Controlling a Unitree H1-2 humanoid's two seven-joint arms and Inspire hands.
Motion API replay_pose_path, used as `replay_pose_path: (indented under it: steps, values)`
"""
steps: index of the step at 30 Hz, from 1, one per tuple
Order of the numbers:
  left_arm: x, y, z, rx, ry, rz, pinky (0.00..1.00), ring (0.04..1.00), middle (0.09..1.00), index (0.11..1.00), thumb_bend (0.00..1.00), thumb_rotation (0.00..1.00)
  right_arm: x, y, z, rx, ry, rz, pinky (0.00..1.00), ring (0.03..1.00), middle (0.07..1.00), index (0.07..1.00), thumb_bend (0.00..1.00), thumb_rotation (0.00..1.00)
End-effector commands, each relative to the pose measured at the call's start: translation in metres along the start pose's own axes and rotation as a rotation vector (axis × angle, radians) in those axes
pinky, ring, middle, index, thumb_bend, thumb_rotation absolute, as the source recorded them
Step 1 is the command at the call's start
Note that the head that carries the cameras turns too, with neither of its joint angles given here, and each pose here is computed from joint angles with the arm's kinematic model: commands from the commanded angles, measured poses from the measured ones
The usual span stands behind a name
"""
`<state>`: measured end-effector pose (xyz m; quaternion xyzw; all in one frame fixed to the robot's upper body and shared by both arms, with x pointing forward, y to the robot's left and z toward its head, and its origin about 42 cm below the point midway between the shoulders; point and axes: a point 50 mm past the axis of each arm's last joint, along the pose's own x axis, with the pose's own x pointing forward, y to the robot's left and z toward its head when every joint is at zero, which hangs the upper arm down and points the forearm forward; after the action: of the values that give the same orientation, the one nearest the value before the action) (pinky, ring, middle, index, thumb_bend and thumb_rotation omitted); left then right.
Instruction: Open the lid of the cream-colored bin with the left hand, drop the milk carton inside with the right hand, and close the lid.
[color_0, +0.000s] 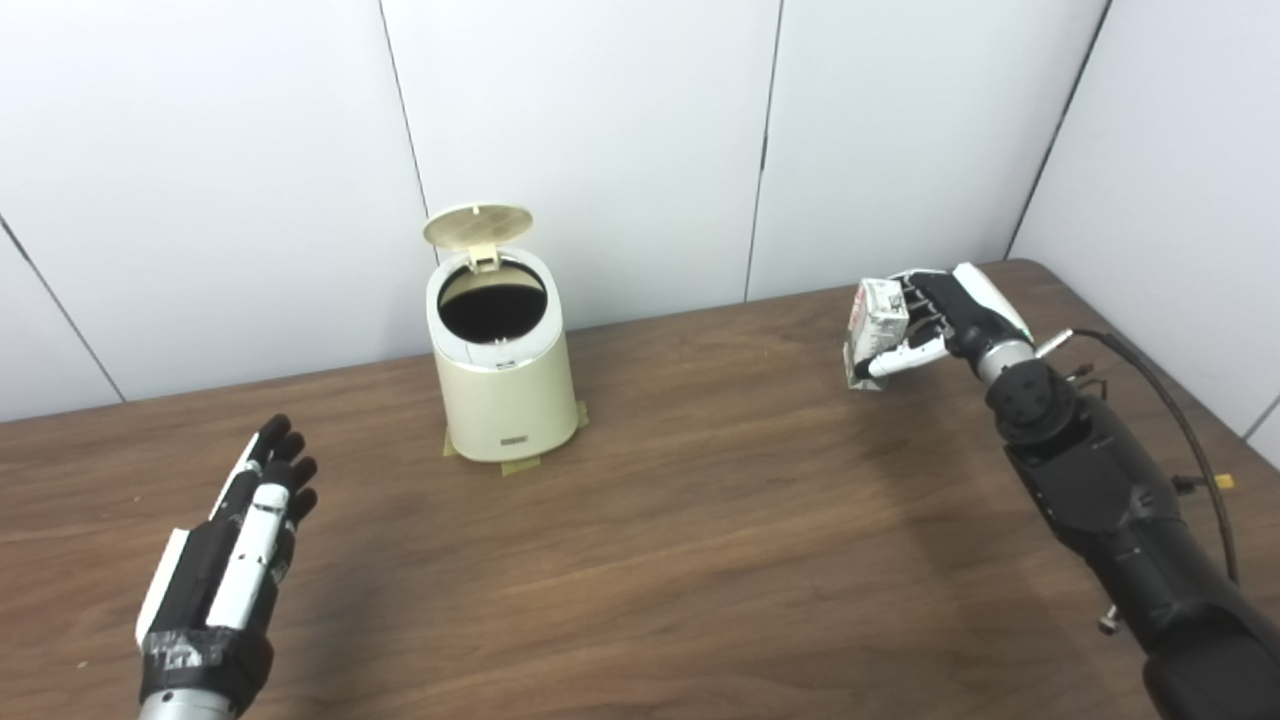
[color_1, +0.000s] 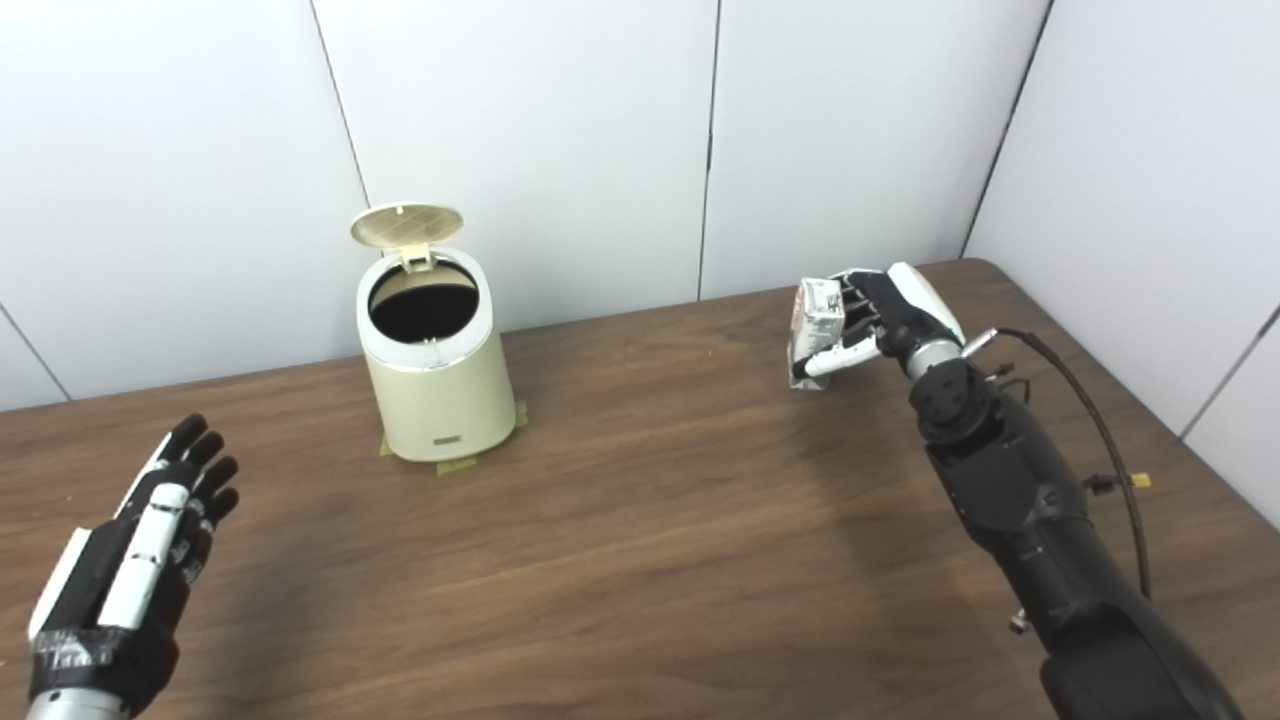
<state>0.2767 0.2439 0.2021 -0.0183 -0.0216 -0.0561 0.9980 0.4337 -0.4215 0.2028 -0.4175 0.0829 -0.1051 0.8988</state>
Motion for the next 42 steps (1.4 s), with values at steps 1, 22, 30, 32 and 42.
replay_pose_path:
  steps: [1,22,30,32,42]
  values:
    - [0.004,-0.001,0.012,0.008,-0.063,-0.013,0.99,0.975,0.988,0.992,0.38,0.68,0.012,-0.029,0.027,0.009,-0.09,-0.085,0.62,0.683,0.723,0.721,0.87,0.1]
    - [0.003,-0.002,0.012,0.006,-0.054,-0.005,0.97,0.963,0.973,0.976,0.47,0.62,0.007,-0.024,0.024,0.014,-0.154,-0.175,0.32,0.382,0.472,0.538,0.51,0.0]
    - [0.002,-0.002,0.014,0.005,-0.059,-0.006,0.98,0.964,0.975,0.974,0.45,0.62,0.002,-0.02,0.027,0.002,-0.167,-0.18,0.34,0.383,0.472,0.538,0.51,0.0]
    - [0.002,-0.003,0.014,-0.004,-0.06,-0.005,0.98,0.964,0.976,0.975,0.45,0.61,-0.003,-0.021,0.033,-0.007,-0.196,-0.187,0.34,0.383,0.471,0.54,0.51,0.0]
    - [0.0,-0.008,0.006,-0.02,-0.04,0.005,0.97,0.959,0.973,0.963,0.45,0.6,-0.036,-0.015,0.099,0.038,-0.45,-0.211,0.36,0.392,0.472,0.531,0.52,0.0]
